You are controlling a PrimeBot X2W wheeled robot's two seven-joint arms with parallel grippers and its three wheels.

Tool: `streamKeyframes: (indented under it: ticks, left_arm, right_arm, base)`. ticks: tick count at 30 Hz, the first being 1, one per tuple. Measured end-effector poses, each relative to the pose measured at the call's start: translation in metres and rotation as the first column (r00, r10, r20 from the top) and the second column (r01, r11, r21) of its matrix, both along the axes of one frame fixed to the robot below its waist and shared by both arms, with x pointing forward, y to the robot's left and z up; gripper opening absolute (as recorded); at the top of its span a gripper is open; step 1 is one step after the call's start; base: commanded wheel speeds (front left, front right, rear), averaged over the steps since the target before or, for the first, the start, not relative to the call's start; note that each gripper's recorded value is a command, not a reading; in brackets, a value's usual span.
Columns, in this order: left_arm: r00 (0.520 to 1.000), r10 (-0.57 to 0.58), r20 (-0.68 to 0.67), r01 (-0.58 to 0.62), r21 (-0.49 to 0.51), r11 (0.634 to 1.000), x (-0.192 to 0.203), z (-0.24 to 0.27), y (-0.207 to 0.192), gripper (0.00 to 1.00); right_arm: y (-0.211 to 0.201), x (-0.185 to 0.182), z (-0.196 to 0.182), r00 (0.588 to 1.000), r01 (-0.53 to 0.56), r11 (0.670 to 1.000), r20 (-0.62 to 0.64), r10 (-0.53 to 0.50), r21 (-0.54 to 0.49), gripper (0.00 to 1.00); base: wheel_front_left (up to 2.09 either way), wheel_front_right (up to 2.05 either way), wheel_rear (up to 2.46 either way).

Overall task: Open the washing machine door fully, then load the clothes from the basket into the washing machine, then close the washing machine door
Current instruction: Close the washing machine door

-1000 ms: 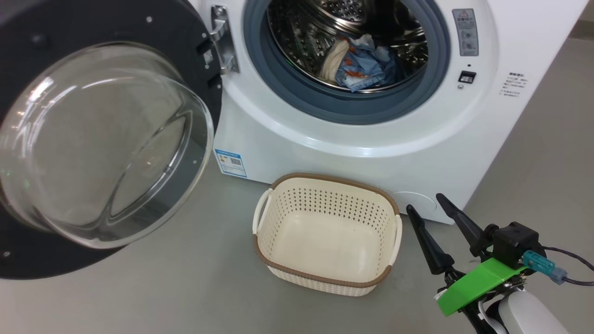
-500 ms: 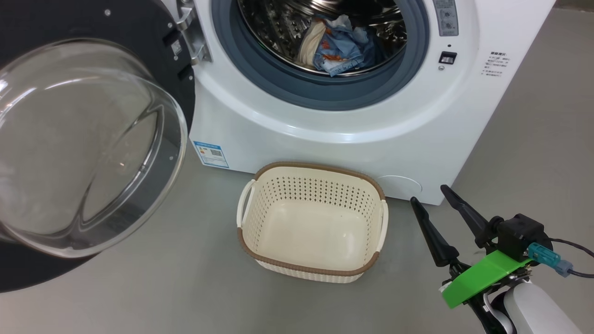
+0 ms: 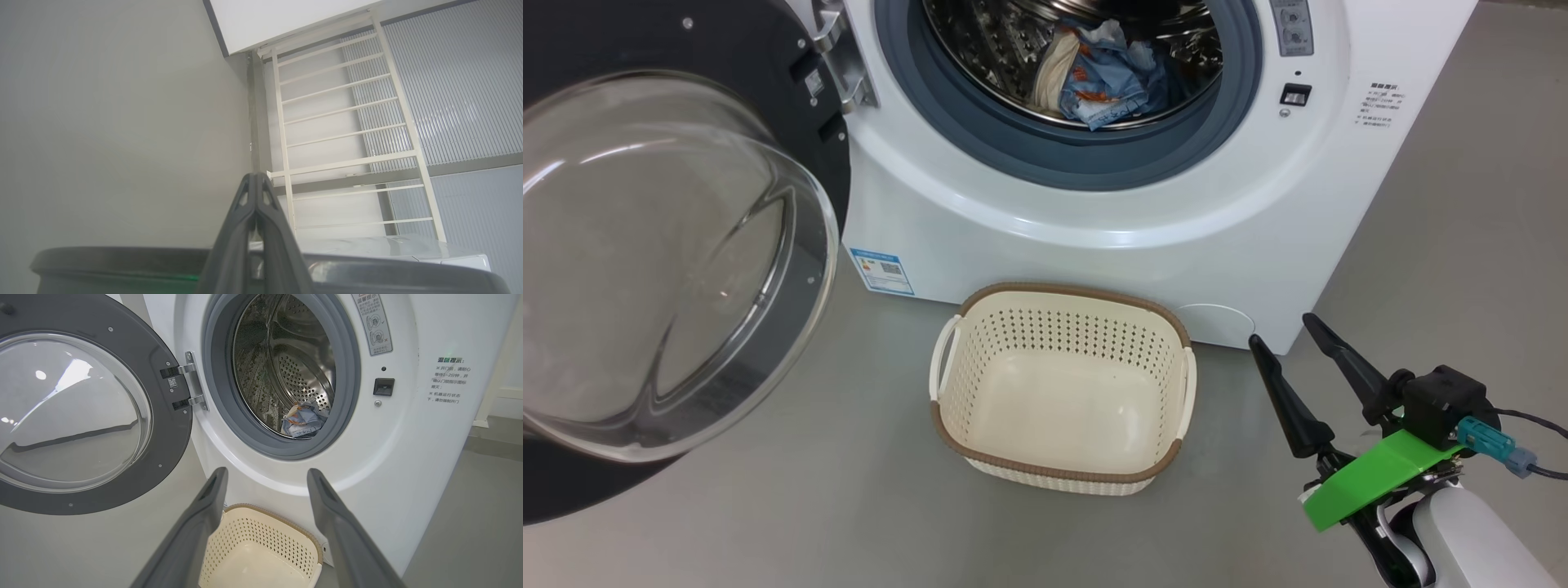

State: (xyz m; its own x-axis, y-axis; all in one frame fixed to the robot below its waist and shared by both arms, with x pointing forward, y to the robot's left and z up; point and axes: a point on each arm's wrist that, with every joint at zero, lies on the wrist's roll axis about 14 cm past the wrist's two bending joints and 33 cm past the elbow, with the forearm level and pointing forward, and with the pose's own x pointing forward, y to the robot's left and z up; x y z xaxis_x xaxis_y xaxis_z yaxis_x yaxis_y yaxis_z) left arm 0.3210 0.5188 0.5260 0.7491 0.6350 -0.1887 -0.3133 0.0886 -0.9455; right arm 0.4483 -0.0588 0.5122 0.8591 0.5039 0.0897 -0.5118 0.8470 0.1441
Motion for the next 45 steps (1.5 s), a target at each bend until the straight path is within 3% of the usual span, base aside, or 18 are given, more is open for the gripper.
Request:
streamKeyframes:
  ticks: [9, 16, 30, 39, 40, 45]
  left_arm:
    - [0.984, -0.18, -0.014, 0.179, -0.037, 0.983, -0.004, -0.003, -0.019, 0.0]
    - [0.929, -0.368, -0.025, 0.366, -0.057, 0.929, -0.01, -0.005, -0.047, 0.0]
    - [0.755, -0.654, 0.039, 0.655, -0.054, 0.753, -0.022, -0.01, -0.127, 0.0]
    - [0.583, -0.806, 0.103, 0.81, -0.002, 0.586, -0.022, -0.001, -0.212, 0.0]
    - [0.583, -0.806, 0.103, 0.81, -0.002, 0.586, -0.022, -0.001, -0.212, 0.0]
    - [0.498, -0.853, 0.156, 0.86, 0.039, 0.509, -0.022, 0.015, -0.259, 0.0]
  right_arm:
    - [0.006, -0.003, 0.014, 1.0, 0.0, 1.0, 0.028, 0.0, 0.022, 1.0]
    - [0.016, -0.01, 0.026, 0.999, -0.009, 0.998, 0.045, 0.007, 0.055, 1.0]
    - [0.024, -0.022, 0.027, 1.0, -0.005, 0.995, 0.029, 0.002, 0.097, 1.0]
    - [0.015, -0.026, 0.026, 0.999, 0.019, 0.995, 0.025, -0.022, 0.099, 1.0]
    - [0.015, -0.026, 0.026, 0.999, 0.019, 0.995, 0.025, -0.022, 0.099, 1.0]
    - [0.007, -0.028, 0.028, 0.999, 0.04, 0.994, 0.031, -0.043, 0.1, 1.0]
  base:
    - [0.0, 0.0, 0.0]
    - [0.0, 0.0, 0.0]
    - [0.0, 0.0, 0.0]
    - [0.0, 0.0, 0.0]
    - [0.0, 0.0, 0.0]
    - [0.0, 0.0, 0.0]
